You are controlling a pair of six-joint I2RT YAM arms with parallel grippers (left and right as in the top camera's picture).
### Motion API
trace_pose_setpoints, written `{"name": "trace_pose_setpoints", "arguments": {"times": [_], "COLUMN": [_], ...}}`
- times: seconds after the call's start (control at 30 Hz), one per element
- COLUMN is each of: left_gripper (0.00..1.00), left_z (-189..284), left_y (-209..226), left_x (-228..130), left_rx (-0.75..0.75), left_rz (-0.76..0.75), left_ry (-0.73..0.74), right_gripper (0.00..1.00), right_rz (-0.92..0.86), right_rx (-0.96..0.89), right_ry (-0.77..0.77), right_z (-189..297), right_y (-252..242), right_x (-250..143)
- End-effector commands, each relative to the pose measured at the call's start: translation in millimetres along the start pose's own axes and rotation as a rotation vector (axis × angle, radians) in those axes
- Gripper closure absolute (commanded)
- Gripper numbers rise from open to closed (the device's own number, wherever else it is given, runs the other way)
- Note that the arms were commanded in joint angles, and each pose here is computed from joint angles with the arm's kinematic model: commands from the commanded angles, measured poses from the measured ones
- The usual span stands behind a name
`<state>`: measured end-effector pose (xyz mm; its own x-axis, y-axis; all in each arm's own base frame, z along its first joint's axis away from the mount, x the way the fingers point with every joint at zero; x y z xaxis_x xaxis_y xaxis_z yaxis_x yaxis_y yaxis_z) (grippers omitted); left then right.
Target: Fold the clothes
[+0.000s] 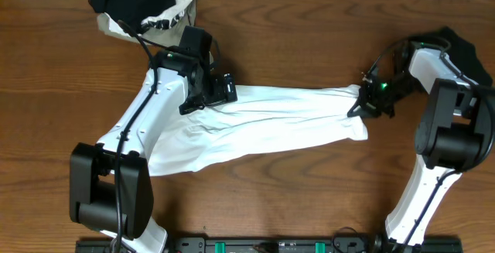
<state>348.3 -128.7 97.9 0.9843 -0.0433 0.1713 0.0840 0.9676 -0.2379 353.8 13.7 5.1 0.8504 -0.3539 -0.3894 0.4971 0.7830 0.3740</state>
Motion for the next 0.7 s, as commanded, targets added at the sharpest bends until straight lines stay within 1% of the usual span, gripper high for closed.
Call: {"name": "trace_pose_setpoints", "arguments": {"times": [0.0,0.07,0.2,0.27,0.47,0.6,0.67], "left_gripper": [0.02,0.02,0.02,0.02,0.02,0.02,0.02], "left_z": [1.5,1.5,1.5,1.5,1.5,1.5,1.5], "left_y": [3.5,3.5,3.5,3.4,3.3,3.3,3.3], "left_x": [-0.2,-0.3,-0.3,0.2,0.6,0.7,0.7], "left_rx": [0.014,0.014,0.014,0.013,0.013,0.013,0.013], "left_rz": [-0.025,-0.025,-0.026,-0.026,-0.026,-0.026,-0.026], "left_ry": [-0.003,-0.003,-0.003,-0.005,-0.007,-0.007,-0.007], "right_gripper": [0.99,0.99,0.99,0.99,0.99,0.99,0.99], "right_rz": [-0.068,-0.1,-0.166,-0.179,-0.245,-0.227,-0.226], "right_rx": [-0.134,-0.192,-0.383,-0.433,-0.549,-0.601,-0.658], "right_ry": [-0.064,-0.101,-0.178,-0.205,-0.319,-0.371,-0.402], "right_z": [9.0,24.7,60.9,76.5,113.4,121.6,124.1], "right_y": [-21.5,-26.7,-46.6,-48.5,-44.9,-31.4,-25.9], "right_x": [22.5,28.2,33.0,33.4,31.4,25.2,21.0]}}
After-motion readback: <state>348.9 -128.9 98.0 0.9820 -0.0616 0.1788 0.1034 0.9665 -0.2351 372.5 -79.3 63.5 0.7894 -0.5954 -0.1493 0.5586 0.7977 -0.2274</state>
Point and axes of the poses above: each gripper's point midway between its finger pads, its own z axis back along the fingers, its own y axis along the line the jaws close on, x = y × z, the point moved 1 cm from there along z, back along the fingers, and after that the axes turned 13 degrees about -z, right-handed, at the moved point
